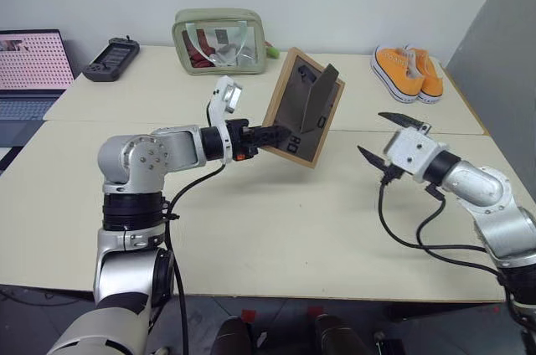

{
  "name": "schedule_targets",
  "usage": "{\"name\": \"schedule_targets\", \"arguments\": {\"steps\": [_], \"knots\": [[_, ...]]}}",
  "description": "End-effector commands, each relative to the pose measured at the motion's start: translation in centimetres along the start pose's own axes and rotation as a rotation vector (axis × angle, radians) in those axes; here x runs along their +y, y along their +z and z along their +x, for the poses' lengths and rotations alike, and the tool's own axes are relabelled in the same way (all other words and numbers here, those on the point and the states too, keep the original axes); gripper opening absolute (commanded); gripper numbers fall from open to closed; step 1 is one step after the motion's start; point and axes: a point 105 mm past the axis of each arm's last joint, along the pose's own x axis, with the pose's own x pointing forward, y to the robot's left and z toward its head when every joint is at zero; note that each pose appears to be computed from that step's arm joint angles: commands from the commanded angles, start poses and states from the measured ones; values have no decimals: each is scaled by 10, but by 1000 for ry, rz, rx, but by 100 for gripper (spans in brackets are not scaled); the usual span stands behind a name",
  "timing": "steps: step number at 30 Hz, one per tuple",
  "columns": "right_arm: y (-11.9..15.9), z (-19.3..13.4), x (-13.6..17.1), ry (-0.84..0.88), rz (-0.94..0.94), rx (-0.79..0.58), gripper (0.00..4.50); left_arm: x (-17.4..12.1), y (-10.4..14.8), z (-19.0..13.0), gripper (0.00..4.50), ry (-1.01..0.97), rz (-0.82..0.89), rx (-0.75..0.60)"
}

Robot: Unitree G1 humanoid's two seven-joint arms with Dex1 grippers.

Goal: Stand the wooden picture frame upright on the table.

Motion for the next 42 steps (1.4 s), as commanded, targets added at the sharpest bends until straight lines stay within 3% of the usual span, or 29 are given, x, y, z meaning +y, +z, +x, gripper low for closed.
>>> {"name": "schedule_targets", "arguments": {"steps": [1, 4, 14, 28, 42], "knots": [[-1, -4, 7, -6, -246, -105, 376, -12, 4, -10, 129, -31, -83, 21], [-8, -1, 12, -65, -305, -152, 376, -13, -6, -11, 129, -60, -144, 54], [10, 24, 16, -236, -374, -338, 376, -32, -18, -11, 129, -141, -226, 129], [29, 45, 21, -299, -395, -470, 376, -40, -22, -10, 129, -110, -275, 121], [20, 54, 24, -272, -456, -479, 376, -43, -25, -13, 129, -137, -262, 154]]}}
